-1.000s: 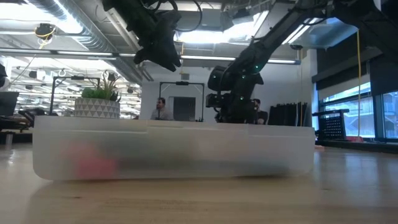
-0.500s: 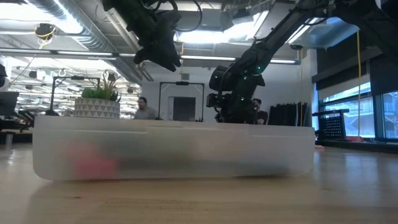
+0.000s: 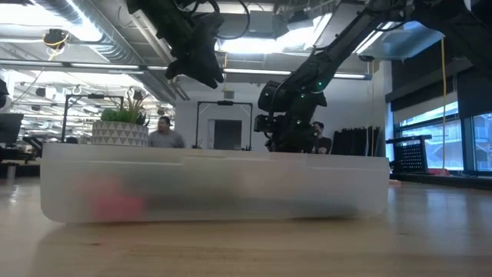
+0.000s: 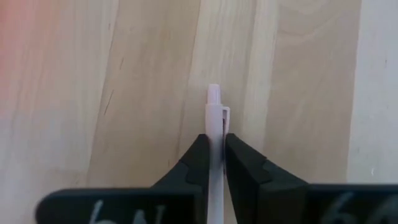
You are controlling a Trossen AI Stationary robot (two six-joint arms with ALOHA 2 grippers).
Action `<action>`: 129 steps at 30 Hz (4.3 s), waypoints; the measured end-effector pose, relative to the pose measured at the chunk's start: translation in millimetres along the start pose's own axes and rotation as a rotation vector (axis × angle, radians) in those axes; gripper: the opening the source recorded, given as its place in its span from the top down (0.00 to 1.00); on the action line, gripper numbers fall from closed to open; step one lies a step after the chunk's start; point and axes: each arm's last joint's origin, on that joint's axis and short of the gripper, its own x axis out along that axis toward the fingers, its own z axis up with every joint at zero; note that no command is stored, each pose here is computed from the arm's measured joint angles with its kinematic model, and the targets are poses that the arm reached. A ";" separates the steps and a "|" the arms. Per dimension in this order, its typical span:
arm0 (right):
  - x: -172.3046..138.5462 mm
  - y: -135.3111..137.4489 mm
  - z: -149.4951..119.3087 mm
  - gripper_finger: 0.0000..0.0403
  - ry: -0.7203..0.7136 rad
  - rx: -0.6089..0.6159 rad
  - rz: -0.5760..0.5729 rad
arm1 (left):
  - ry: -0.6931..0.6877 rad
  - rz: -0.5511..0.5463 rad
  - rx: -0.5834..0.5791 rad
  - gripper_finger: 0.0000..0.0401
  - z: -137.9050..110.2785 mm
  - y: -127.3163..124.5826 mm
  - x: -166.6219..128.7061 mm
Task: Pack school essentials
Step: Put the pink pen into the orange supply box
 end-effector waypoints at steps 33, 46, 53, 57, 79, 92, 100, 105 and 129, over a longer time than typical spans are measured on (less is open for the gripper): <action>-45.0 21.0 68.1 0.90 0.034 -0.011 0.057 | 0.001 0.000 0.000 0.74 -0.1 0.0 0.0; -65.6 66.9 108.4 0.90 0.055 0.072 0.108 | 0.015 -0.148 0.074 0.74 0.6 -2.8 -20.5; -59.8 105.0 123.7 0.90 0.055 0.086 0.140 | 0.049 -0.187 0.116 0.74 -8.6 -2.2 -53.8; -56.9 126.0 130.2 0.90 0.059 0.114 0.156 | 0.064 -0.205 0.140 0.74 -17.0 -3.9 -74.6; -50.1 256.7 164.8 0.90 -0.070 0.167 0.281 | 0.179 -0.409 0.232 0.74 -61.3 -48.0 -120.0; -50.9 318.7 166.2 0.90 -0.141 0.024 0.315 | 0.096 -0.438 0.229 0.74 -83.4 -82.1 -135.9; -24.6 321.6 161.3 0.90 -0.097 -0.017 0.303 | 0.052 -0.399 0.242 0.74 -92.5 -91.9 -138.6; -1.9 323.0 155.8 0.90 -0.045 -0.022 0.317 | 0.033 -0.389 0.240 0.74 -92.7 -92.9 -139.1; 15.5 324.5 153.4 0.86 -0.033 -0.035 0.345 | 0.026 -0.384 0.249 0.74 -92.5 -92.7 -139.0</action>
